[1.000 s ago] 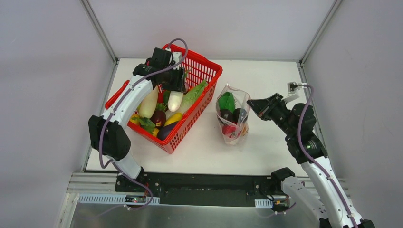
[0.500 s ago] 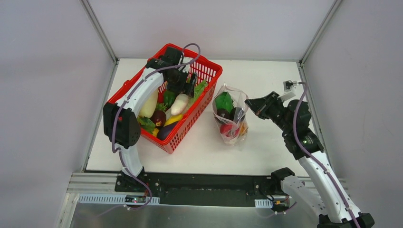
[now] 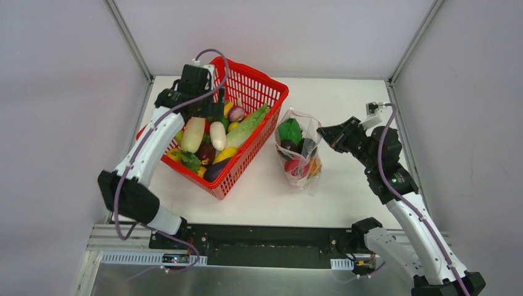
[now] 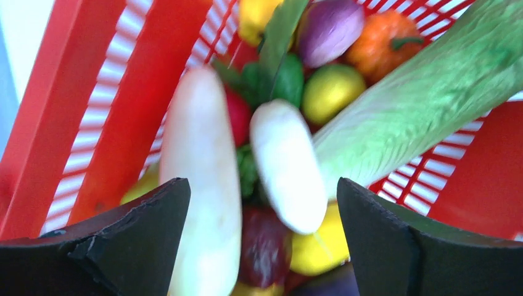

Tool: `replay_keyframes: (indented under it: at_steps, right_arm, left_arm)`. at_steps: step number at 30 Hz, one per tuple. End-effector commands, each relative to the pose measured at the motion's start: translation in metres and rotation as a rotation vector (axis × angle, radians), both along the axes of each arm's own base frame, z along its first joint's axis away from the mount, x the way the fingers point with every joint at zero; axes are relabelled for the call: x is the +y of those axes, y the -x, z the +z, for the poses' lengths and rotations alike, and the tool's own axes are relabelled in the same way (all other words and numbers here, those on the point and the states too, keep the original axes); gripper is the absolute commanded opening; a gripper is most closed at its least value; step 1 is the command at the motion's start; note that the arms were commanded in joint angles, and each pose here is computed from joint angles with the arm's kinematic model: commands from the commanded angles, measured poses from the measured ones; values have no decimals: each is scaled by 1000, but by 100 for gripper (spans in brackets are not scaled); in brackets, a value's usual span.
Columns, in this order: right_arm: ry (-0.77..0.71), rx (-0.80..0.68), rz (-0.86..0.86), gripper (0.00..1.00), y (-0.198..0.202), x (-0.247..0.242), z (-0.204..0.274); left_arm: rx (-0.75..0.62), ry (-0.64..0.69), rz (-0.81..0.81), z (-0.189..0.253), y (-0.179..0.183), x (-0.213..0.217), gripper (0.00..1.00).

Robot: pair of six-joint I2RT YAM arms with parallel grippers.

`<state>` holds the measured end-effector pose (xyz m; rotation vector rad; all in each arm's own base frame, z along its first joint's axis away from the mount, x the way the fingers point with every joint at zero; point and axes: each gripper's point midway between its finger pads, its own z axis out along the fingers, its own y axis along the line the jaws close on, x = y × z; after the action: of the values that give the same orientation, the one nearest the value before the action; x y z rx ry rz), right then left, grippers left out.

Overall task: Place the food in the zip-top bag and seal the zipper
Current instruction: Adjust the fake vegetable in the bin.

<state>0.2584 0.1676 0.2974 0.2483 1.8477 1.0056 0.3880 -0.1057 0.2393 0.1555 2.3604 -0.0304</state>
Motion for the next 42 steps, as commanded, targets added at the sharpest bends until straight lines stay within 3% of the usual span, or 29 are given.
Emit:
replay_keyframes:
  at_steps: [1, 8, 16, 21, 25, 28, 31, 42]
  right_arm:
    - [-23, -96, 22, 0, 1, 3, 33]
    - [-29, -110, 36, 0, 5, 4, 37]
    - [-32, -132, 27, 0, 15, -2, 44]
    - [-29, -140, 6, 0, 19, -7, 45]
    - [-40, -135, 18, 0, 19, -4, 46]
    - [-42, -135, 22, 0, 19, -4, 47]
    - [-45, -137, 20, 0, 20, -5, 47]
    - [-49, -139, 18, 0, 22, -5, 47]
  left_arm:
    - [-126, -75, 184, 26, 39, 47, 96]
    - [83, -193, 261, -28, 60, 71, 99]
    - [337, 5, 92, -81, 49, 11, 90]
    - [306, 317, -187, -55, 50, -75, 85]
    - [259, 392, -420, -18, 66, -135, 86]
    - [235, 429, -484, 0, 73, -151, 85]
    - [176, 350, -392, 3, 64, -131, 87]
    - [-49, -61, 161, 10, 57, 14, 89]
